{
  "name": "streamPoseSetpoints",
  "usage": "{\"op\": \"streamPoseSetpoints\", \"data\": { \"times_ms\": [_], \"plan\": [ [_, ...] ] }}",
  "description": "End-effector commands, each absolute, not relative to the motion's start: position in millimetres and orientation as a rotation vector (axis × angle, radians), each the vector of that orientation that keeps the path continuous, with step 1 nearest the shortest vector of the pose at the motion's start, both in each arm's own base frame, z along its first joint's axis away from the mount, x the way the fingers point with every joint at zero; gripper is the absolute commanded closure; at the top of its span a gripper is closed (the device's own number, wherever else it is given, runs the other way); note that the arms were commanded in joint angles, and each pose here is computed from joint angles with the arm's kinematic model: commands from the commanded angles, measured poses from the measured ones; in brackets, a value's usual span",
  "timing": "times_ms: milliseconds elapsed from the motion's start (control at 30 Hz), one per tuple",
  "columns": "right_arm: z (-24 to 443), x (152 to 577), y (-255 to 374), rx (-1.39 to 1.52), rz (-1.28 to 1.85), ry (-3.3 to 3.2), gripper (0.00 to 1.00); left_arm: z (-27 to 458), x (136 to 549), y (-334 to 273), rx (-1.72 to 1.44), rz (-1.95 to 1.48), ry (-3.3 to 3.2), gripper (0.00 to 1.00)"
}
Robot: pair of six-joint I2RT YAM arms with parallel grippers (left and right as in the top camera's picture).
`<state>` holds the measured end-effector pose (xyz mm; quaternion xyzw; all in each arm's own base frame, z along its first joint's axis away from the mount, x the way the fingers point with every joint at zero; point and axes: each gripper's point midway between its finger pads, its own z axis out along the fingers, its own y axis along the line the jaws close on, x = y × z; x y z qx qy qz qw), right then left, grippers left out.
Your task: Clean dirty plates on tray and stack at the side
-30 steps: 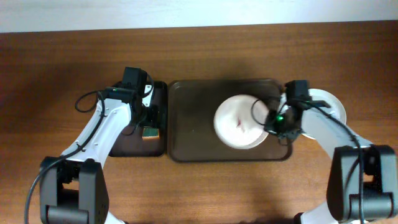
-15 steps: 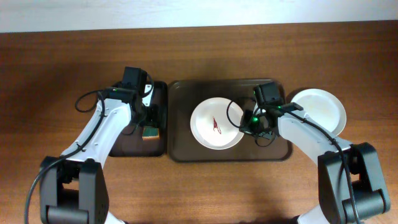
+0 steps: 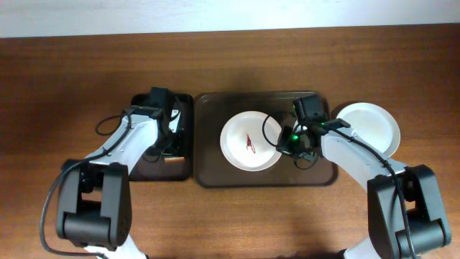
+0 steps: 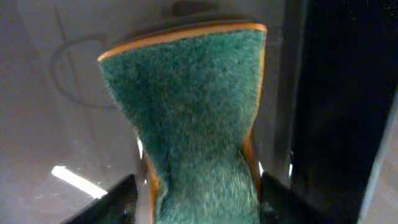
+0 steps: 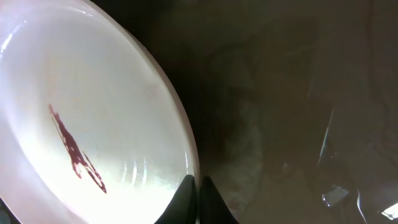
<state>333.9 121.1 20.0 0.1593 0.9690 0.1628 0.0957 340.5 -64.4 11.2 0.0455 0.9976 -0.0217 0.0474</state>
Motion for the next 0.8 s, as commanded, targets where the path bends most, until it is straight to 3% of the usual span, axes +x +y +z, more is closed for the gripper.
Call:
{"op": "streamPoseSetpoints", "data": {
  "times_ms": [0,67,133,367,433,467,500,633,767],
  "plan": [
    [22.7,332.8,120.6,0.476,0.465,2.864,0.95,-1.8,335.6,-63.8,0.134,-0.075,3.081,0.62],
    [22.7,332.8,120.6,0.476,0.465,2.864,0.95,-1.8,335.6,-63.7,0.134,-0.074,3.081,0.75],
    [22.7,332.8,120.6,0.476,0.465,2.864,0.96,-1.7,336.8,-63.7,0.134,-0.074,3.076,1.00],
    [21.9,330.4,120.0,0.479,0.460,2.875,0.96,0.0,336.3,-63.1,0.134,-0.069,3.079,0.99],
    [21.9,330.5,120.1,0.478,0.460,2.874,0.95,0.1,338.2,-63.5,0.134,-0.070,3.071,0.64],
    [21.9,330.6,120.0,0.478,0.460,2.874,0.96,0.3,340.7,-63.9,0.134,-0.072,3.061,0.10],
    [21.9,330.6,120.0,0.478,0.460,2.874,0.96,0.4,343.1,-64.3,0.134,-0.074,3.051,0.05],
    [21.9,330.5,120.1,0.478,0.460,2.874,0.95,1.5,353.3,-66.2,0.134,-0.081,3.009,0.03],
    [21.9,330.5,120.1,0.478,0.460,2.874,0.96,2.8,362.0,-67.8,0.133,-0.088,2.972,0.07]
  ]
}}
